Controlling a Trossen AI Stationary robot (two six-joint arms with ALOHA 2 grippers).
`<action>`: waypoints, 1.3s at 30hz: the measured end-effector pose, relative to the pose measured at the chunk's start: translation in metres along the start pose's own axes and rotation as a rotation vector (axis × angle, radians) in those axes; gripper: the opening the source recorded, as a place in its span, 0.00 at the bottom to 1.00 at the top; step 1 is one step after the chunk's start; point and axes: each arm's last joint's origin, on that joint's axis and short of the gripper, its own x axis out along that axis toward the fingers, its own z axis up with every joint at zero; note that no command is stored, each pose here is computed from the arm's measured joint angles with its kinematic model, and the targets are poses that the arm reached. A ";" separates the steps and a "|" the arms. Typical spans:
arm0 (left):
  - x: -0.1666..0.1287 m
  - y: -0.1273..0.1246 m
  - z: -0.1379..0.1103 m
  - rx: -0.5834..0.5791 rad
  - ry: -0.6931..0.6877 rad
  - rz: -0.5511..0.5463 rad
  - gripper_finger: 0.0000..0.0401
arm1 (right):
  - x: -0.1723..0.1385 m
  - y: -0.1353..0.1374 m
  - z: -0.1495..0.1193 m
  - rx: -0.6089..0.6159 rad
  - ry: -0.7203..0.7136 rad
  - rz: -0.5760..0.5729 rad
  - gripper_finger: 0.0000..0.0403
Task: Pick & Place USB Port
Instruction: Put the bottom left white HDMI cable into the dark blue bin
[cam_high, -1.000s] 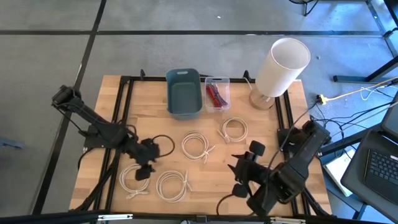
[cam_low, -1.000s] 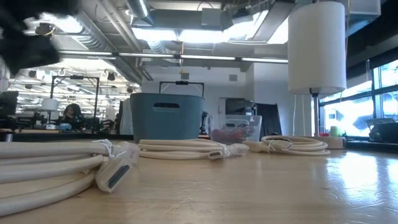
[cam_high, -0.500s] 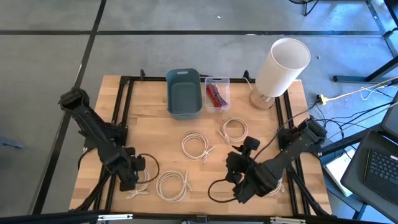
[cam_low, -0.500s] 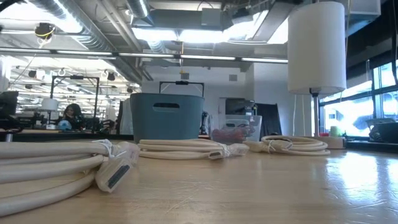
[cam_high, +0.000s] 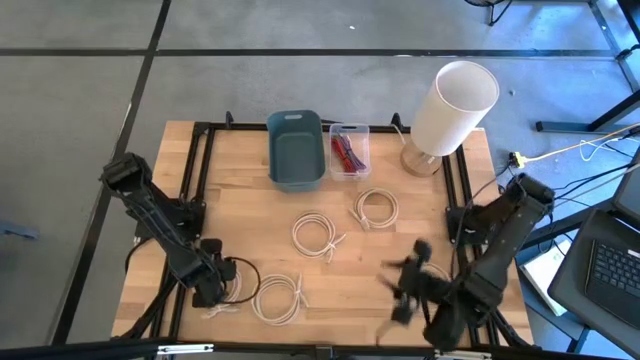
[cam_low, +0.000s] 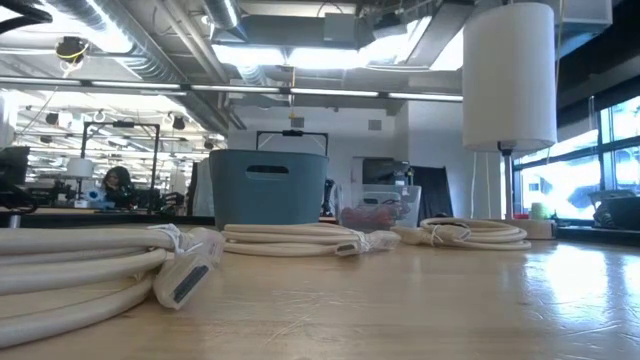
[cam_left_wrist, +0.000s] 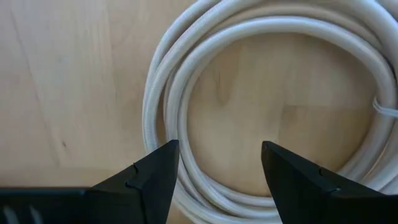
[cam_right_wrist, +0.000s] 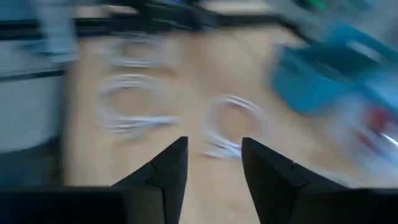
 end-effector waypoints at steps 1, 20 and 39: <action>0.000 0.001 0.001 0.006 -0.011 0.006 0.56 | 0.004 0.006 -0.003 -0.047 -0.029 0.070 0.37; -0.002 0.007 0.009 0.031 -0.071 0.047 0.56 | -0.014 -0.194 0.016 0.169 -0.123 0.513 0.20; -0.002 0.019 0.020 0.097 -0.092 0.104 0.56 | -0.017 -0.191 -0.055 0.194 -0.193 0.730 0.13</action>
